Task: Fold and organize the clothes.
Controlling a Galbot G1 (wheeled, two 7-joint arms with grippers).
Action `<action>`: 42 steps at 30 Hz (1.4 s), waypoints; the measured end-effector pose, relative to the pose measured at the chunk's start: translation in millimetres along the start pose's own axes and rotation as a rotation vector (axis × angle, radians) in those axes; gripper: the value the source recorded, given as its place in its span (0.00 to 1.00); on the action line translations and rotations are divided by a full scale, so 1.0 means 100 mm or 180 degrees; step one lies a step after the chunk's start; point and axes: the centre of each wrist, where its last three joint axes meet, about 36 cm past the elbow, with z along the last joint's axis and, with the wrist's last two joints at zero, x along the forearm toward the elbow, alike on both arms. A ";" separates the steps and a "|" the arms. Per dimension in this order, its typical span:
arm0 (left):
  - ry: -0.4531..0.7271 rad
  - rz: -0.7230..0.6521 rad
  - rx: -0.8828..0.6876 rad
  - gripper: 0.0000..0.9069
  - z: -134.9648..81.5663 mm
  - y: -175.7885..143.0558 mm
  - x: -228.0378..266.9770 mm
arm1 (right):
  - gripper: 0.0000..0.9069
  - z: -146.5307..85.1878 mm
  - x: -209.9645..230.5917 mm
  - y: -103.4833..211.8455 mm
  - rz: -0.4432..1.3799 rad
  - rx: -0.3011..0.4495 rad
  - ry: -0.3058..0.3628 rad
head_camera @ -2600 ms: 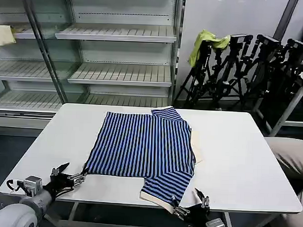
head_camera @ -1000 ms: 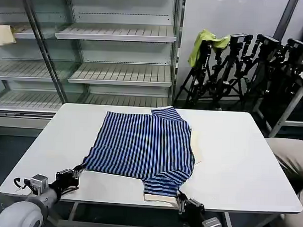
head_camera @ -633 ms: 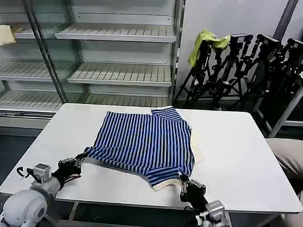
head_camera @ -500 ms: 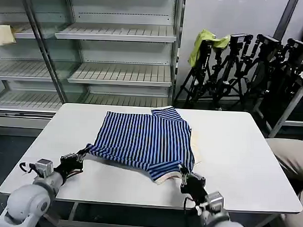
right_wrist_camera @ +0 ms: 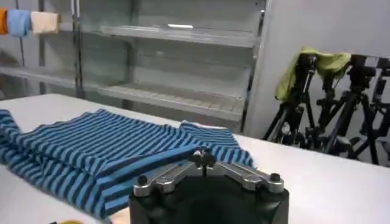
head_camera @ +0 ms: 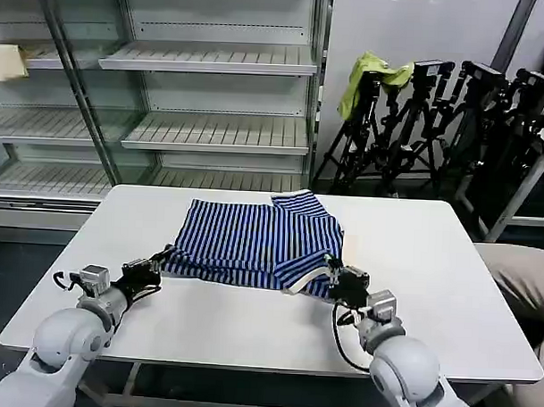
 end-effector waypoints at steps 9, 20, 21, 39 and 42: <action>0.0026 -0.0017 0.0030 0.01 0.00 0.06 -0.21 | 0.00 0.04 -0.14 -0.06 -0.0023 0.0008 0.0047; 0.0072 -0.0044 -0.0055 0.01 0.00 0.13 -0.35 | 0.00 0.06 -0.27 -0.09 -0.0064 0.0019 0.0077; 0.0077 -0.0042 -0.0066 0.01 0.00 0.13 -0.35 | 0.00 0.06 -0.28 -0.09 -0.0066 0.0017 0.0084; 0.0087 -0.0013 -0.0178 0.01 -0.01 0.12 -0.40 | 0.00 0.13 -0.30 -0.10 -0.0065 0.0018 0.0156; 0.0091 -0.0011 -0.0195 0.01 0.00 0.11 -0.41 | 0.00 0.14 -0.30 -0.11 -0.0063 0.0018 0.0161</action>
